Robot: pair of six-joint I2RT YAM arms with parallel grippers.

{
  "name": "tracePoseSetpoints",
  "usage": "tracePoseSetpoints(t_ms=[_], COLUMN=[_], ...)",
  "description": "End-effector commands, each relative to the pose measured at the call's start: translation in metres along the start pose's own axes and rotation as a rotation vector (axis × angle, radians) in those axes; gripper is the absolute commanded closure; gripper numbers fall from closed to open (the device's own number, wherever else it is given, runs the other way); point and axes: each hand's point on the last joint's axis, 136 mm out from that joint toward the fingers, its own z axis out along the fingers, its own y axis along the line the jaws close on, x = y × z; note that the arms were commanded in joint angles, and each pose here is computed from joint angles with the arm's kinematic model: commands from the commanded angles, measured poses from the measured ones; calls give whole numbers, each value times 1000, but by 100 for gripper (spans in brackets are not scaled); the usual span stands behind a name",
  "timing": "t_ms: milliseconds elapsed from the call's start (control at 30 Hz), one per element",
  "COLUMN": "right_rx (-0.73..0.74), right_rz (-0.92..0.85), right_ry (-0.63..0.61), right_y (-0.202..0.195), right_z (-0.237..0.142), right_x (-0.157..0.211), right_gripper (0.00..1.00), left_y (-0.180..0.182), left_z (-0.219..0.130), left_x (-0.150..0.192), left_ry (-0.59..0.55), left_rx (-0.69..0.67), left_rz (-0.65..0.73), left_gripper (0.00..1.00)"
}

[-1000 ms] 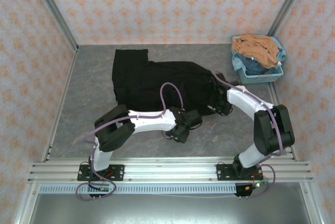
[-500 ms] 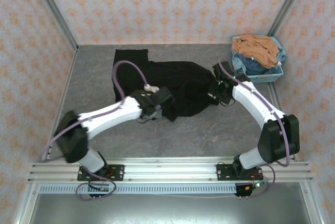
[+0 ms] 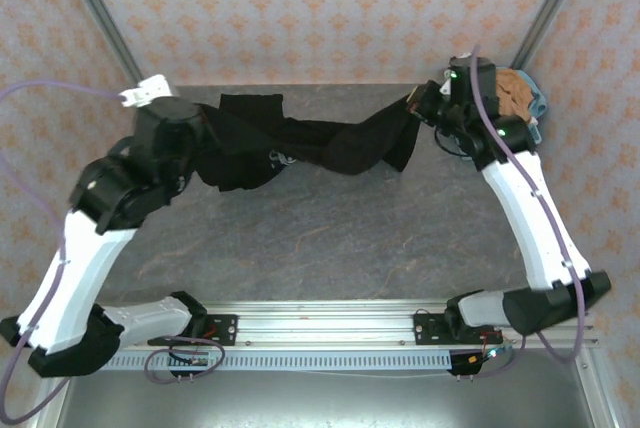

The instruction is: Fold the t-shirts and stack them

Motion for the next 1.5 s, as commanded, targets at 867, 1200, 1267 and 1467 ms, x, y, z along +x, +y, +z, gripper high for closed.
tracePoseSetpoints(t_ms=[867,1200,1267,1467], right_rx=[-313,-347,-258,25], right_rz=[117,138,121,192], right_ry=[-237,-441,-380,-6], right_y=[76,66,49,-42], right_z=[79,-2,10,88], right_x=[-171,-244,-229,-108], right_gripper=[100,100,100,100], left_y=[-38,-47,-47,-15], left_z=[172,25,33,83], left_x=[-163,-231,-202,-29], left_ry=[-110,-380,-267,137], left_rx=[214,409,391,198], left_rz=[-411,-371,-368,-371], left_gripper=[100,100,100,100])
